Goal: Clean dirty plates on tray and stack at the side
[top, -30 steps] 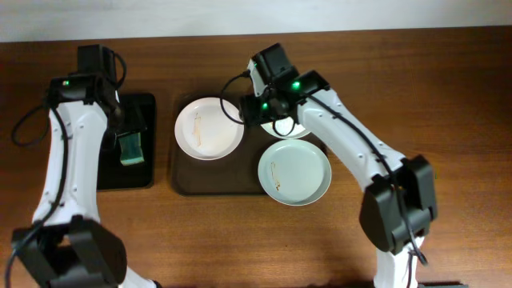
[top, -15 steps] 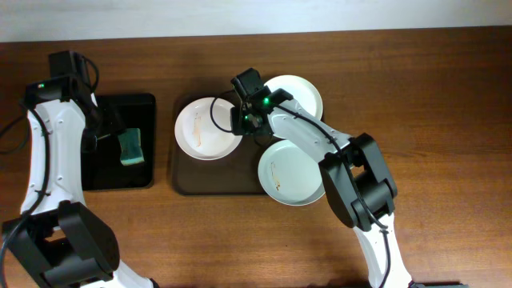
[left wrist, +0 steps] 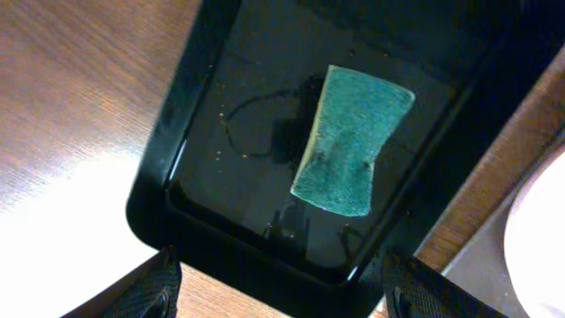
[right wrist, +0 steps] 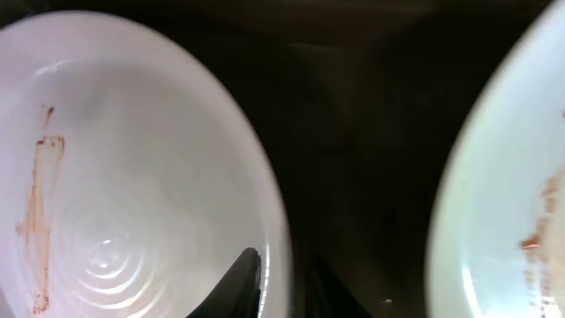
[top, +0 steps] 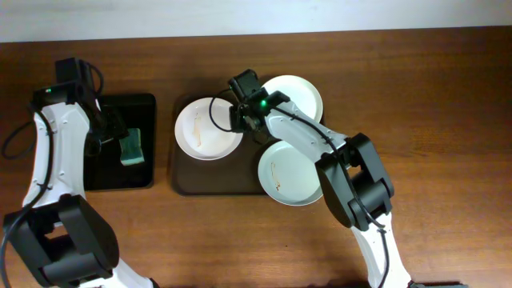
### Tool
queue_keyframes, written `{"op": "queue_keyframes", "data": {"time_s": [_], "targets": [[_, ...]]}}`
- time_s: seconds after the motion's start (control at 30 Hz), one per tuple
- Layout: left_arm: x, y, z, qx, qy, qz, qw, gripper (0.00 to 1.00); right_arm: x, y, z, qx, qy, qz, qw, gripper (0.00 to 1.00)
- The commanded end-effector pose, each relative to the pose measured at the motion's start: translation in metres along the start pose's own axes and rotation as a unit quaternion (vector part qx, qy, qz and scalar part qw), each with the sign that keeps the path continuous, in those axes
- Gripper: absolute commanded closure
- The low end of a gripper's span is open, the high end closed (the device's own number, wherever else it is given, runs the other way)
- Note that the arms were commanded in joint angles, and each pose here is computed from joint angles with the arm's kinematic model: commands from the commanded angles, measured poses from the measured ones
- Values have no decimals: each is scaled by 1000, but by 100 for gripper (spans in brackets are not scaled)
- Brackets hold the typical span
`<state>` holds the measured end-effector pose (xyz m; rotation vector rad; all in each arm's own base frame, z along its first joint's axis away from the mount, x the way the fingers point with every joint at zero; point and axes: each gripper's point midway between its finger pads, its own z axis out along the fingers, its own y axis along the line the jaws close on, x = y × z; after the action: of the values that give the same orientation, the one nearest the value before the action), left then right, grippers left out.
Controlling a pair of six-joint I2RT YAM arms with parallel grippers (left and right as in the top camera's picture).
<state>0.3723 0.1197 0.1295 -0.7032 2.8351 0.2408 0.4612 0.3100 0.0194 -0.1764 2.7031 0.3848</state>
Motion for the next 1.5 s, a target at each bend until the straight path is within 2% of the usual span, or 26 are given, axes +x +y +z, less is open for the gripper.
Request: {"op": "queue_keyframes", "data": {"time_s": [0.0,0.07,0.1,0.3,0.5,0.7,0.83,1.07,1.27,1.47], "targets": [[-1,15,4,-14,2,-26,1000,29,19,0,19,14,19,-16,1000,83],[-1,16,5,-14,2,-28,999,29,22,-1,19,17,25,-17,999,94],[-1,15,6,-13,4,-28,1000,29,24,-2,19,19,29,-16,999,96],[10,13,24,-13,29,-24,999,31,45,-6,16,22,74,-12,997,96],[34,-8,58,35,73,-22,996,31,57,-8,14,24,100,2,995,96],[23,-13,88,39,24,-18,999,31,57,-8,14,25,100,2,995,96],[12,-18,97,50,-15,17,998,40,57,-8,14,25,100,2,995,96],[2,-36,94,83,-39,34,995,40,56,-8,14,25,98,1,995,96],[4,-51,95,86,-41,52,994,40,56,-8,14,25,98,1,995,96],[14,-51,114,77,-14,47,996,40,56,-8,14,25,98,1,995,96]]}}
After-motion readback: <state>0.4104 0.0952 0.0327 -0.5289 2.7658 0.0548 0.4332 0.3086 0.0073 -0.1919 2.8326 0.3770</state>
